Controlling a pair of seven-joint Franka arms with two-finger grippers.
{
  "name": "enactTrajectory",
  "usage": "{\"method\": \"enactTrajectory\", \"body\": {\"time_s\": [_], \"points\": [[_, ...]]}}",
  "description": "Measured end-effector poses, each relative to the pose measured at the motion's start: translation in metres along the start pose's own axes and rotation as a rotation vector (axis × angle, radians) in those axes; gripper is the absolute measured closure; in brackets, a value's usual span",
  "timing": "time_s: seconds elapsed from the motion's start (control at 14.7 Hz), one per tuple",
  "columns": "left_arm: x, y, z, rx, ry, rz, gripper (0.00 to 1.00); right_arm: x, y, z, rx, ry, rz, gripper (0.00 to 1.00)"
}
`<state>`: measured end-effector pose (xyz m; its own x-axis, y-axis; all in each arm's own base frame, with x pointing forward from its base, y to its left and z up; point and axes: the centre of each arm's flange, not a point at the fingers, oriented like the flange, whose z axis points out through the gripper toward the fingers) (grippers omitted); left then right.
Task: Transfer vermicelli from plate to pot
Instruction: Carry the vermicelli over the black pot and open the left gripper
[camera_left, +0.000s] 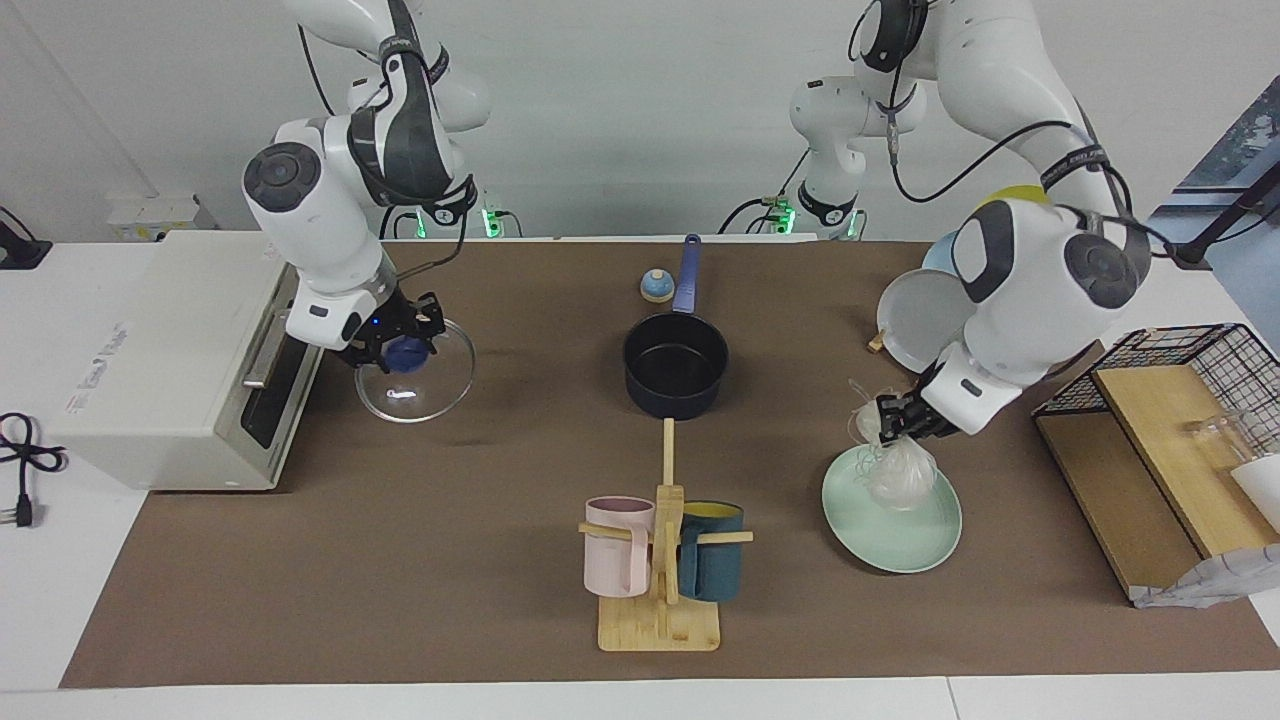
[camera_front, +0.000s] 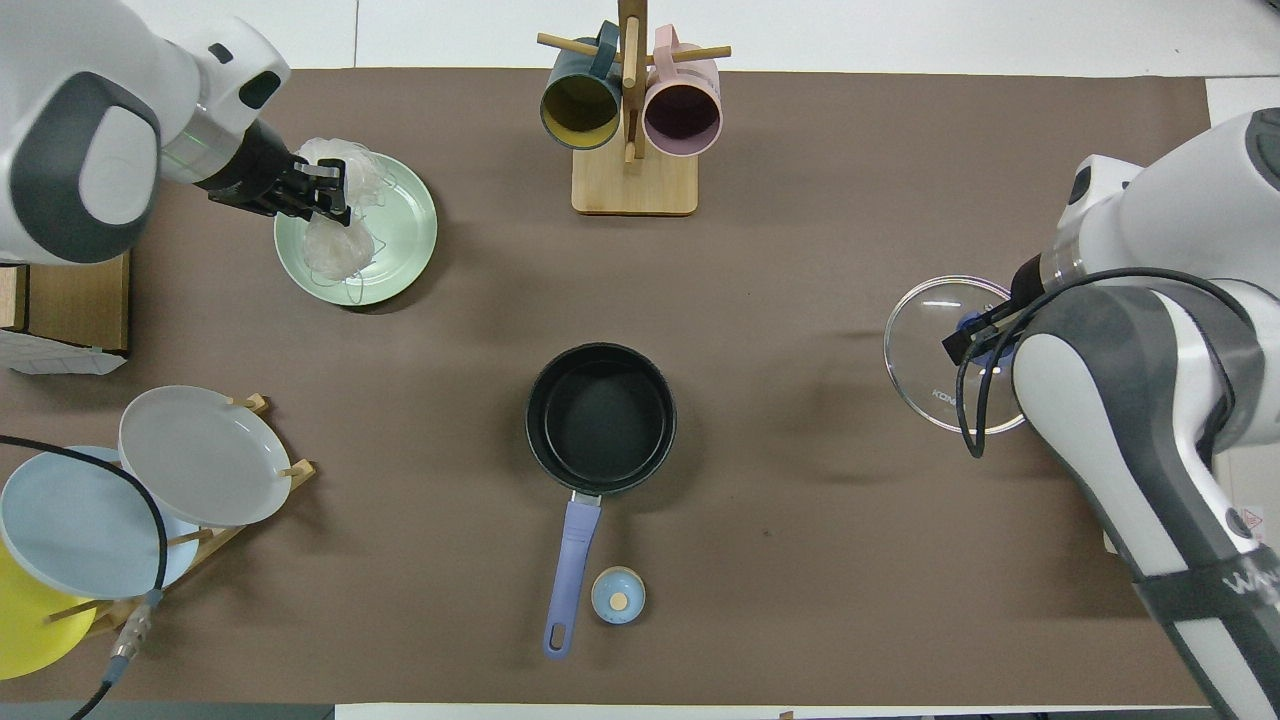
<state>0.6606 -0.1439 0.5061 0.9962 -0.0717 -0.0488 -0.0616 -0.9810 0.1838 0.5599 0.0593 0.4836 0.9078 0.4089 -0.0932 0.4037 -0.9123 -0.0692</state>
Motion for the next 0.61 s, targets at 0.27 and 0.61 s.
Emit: {"method": "enactTrajectory", "body": {"time_s": [0.27,0.61], "points": [[-0.071,0.102,-0.052,-0.016,-0.034,-0.005,0.77,-0.022,-0.025,-0.036,-0.001,-0.001,0.022,0.34],[-0.146,0.207,0.032,0.022,-0.098,0.026,0.77,-0.025,-0.027,-0.034,0.000,-0.007,0.026,0.34]]}}
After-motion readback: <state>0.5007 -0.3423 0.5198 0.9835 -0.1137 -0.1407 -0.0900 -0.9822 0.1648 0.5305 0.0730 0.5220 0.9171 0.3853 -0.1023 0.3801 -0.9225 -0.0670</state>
